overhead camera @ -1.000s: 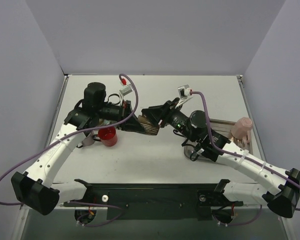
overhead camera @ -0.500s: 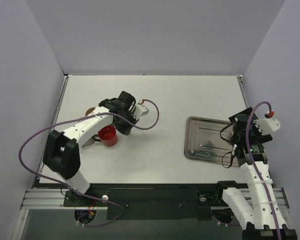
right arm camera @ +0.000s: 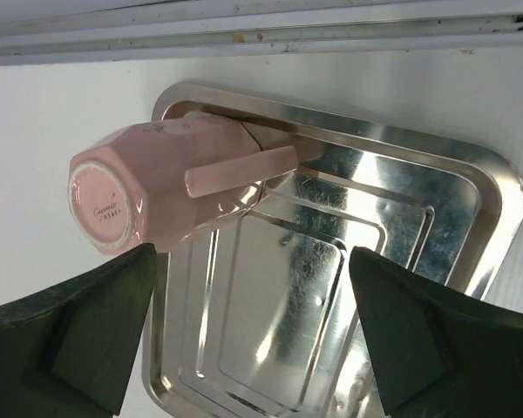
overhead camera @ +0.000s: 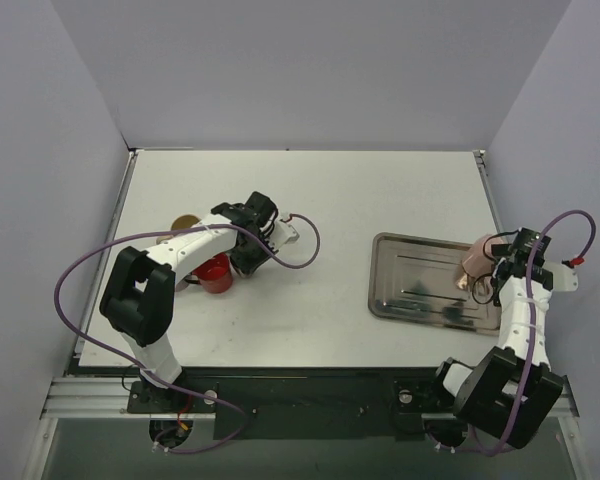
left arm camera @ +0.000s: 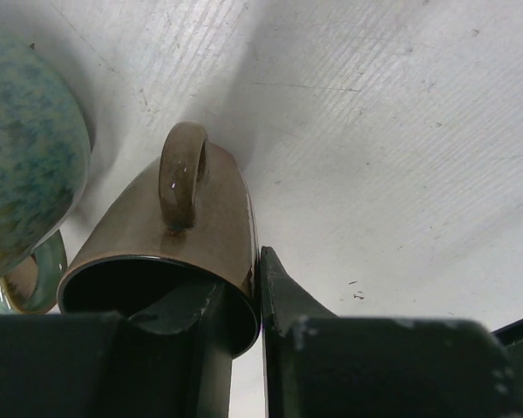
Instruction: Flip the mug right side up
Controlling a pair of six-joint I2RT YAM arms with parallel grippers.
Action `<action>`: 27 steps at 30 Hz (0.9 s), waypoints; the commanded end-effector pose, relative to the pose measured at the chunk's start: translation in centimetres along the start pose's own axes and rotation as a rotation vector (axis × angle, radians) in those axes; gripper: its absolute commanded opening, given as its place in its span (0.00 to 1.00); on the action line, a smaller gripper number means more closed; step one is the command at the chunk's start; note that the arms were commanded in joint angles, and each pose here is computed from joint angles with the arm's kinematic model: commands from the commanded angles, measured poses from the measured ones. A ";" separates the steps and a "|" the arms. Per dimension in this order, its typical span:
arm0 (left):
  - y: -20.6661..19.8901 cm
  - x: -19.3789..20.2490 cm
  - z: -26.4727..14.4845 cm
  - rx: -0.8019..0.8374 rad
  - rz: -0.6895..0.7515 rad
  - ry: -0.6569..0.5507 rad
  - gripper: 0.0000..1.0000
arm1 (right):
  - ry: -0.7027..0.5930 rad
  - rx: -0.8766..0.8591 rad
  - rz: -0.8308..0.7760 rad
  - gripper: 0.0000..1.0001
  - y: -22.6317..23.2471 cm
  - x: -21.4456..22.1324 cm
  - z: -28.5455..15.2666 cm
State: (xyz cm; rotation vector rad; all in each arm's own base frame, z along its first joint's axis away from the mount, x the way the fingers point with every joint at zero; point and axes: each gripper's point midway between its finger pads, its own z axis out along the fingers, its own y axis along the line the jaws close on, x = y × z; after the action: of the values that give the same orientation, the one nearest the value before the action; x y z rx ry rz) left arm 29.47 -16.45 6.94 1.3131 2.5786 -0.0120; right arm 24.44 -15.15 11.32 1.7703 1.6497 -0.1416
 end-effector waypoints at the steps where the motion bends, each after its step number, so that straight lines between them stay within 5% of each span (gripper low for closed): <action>1: -1.1 -0.5 -0.3 0.065 0.049 -0.039 0.27 | 0.045 -0.021 0.201 0.86 1.0 0.4 1.3; 11: -2.2 -1.0 -2.2 0.119 0.052 -0.092 0.55 | 0.068 0.009 0.570 0.88 1.5 0.6 5.6; 27: -3.3 -2.1 -8.9 0.129 0.044 -0.241 0.57 | 0.204 -0.019 0.663 0.66 4.9 2.8 9.4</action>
State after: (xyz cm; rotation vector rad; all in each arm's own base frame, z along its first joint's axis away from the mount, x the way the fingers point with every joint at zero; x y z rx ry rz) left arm 26.71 -18.43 13.94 1.3231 2.4130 -0.2690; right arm 30.59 -17.68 3.30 2.2924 1.1313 0.2503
